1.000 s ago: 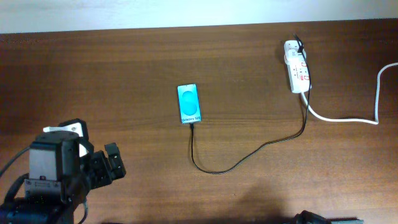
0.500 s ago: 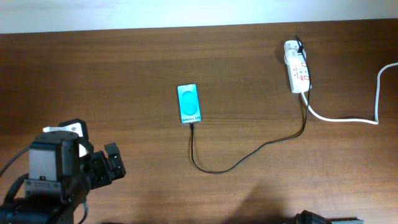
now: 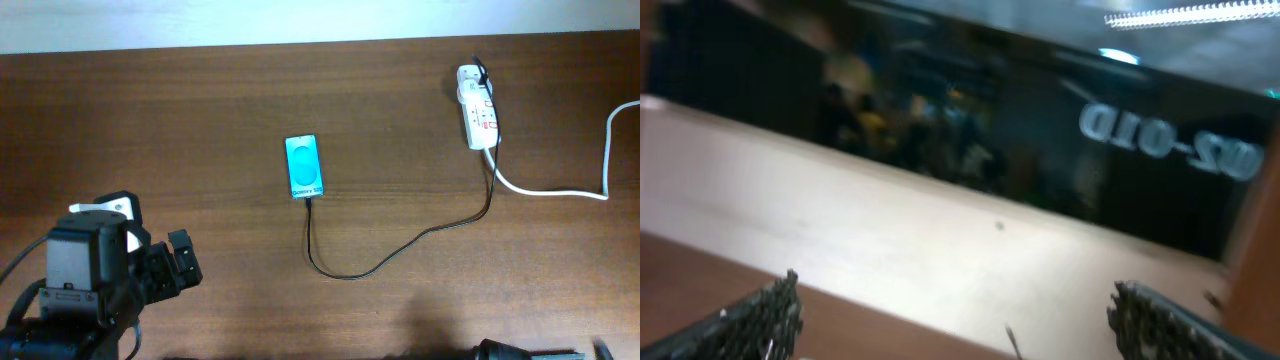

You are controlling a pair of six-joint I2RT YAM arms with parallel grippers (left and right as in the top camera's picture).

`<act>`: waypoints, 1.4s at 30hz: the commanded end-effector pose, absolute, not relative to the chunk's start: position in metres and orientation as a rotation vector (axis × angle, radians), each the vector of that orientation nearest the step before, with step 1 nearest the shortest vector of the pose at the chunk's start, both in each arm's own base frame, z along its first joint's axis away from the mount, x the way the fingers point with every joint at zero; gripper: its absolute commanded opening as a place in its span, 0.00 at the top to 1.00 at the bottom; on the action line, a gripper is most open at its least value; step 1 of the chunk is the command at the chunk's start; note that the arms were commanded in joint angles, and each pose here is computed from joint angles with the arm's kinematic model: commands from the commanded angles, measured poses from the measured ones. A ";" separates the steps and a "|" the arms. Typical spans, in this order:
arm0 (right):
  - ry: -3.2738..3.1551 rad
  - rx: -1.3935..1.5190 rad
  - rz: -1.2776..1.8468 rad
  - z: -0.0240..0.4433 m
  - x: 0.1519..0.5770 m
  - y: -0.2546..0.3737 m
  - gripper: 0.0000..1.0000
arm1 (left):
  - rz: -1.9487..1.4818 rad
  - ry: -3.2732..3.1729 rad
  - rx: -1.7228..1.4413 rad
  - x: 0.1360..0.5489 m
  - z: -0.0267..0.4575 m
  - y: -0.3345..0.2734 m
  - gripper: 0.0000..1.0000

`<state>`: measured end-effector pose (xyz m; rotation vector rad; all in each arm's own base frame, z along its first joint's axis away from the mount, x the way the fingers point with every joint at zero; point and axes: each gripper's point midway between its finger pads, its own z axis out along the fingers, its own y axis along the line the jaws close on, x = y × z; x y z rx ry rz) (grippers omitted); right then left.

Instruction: Plug charger to phone and switch on socket

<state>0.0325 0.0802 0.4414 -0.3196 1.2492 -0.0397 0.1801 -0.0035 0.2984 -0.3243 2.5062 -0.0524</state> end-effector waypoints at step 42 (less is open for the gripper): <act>1.633 -0.046 0.077 0.159 0.246 0.008 0.02 | -0.048 2.494 -0.331 0.180 0.301 -0.002 0.01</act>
